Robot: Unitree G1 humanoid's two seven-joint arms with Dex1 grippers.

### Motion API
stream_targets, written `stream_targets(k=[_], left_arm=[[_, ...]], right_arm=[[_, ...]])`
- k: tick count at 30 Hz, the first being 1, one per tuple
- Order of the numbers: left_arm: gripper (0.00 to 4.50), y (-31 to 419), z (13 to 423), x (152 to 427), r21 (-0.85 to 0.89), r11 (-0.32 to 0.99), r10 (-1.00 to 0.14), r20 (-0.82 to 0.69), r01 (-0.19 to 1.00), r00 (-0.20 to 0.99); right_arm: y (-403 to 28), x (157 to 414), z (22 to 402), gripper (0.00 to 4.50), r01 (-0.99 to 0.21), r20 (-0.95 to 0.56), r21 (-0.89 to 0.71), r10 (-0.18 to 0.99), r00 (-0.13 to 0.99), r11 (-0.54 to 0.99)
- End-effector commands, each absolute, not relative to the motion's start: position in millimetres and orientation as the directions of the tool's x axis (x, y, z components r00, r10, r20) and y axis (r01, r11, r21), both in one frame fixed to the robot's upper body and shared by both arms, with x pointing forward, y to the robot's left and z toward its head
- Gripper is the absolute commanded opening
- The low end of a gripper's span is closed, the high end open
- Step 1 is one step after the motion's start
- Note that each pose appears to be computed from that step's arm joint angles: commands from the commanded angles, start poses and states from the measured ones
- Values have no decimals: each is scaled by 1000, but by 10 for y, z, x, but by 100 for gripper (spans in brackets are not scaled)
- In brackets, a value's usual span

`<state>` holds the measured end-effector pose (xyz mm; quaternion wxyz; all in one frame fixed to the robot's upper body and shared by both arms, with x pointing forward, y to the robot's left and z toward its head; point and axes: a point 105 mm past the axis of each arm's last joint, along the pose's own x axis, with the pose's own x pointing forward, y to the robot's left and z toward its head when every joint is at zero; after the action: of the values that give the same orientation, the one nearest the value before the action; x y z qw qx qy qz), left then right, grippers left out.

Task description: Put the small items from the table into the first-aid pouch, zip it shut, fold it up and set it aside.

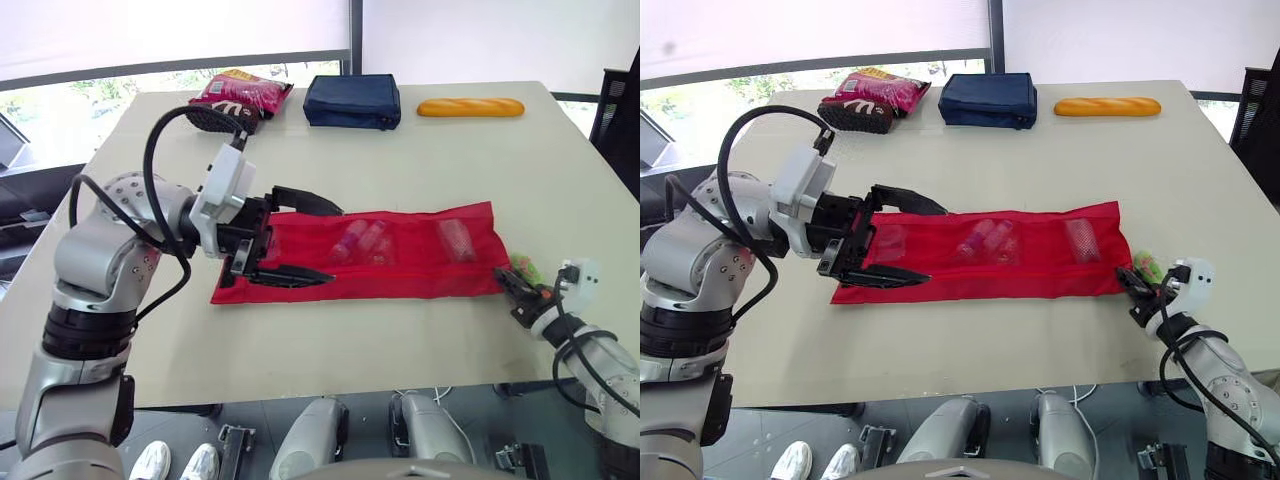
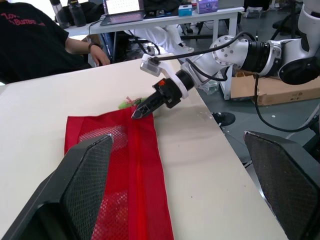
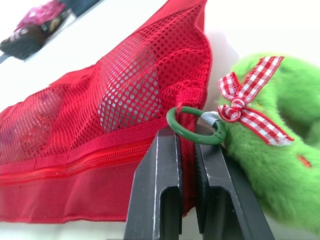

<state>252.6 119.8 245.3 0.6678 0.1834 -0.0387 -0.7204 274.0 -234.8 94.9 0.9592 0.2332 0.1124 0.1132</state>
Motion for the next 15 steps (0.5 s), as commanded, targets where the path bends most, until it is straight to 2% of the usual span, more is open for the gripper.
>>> stream_targets(k=[1,4,6,10,15], left_arm=[[450,1274,2510,2536,336,-82,-977,-214,938,-8],[450,1302,2513,2566,347,-65,-976,-218,936,13],[450,1311,2530,2591,355,-51,-976,-215,933,29],[450,1350,2571,2648,375,-14,-975,-210,927,70],[450,1387,2600,2674,389,17,-972,-209,921,106]], right_arm=[[-2689,2651,1205,2,-133,-121,384,193,974,914],[-2812,2604,1415,2,-165,-103,319,208,973,933],[-2752,2604,1601,2,-226,-82,276,257,963,934],[-2356,2616,2024,2,-417,-82,125,428,900,900],[-1734,2648,2049,2,-580,-233,-29,559,796,814]])
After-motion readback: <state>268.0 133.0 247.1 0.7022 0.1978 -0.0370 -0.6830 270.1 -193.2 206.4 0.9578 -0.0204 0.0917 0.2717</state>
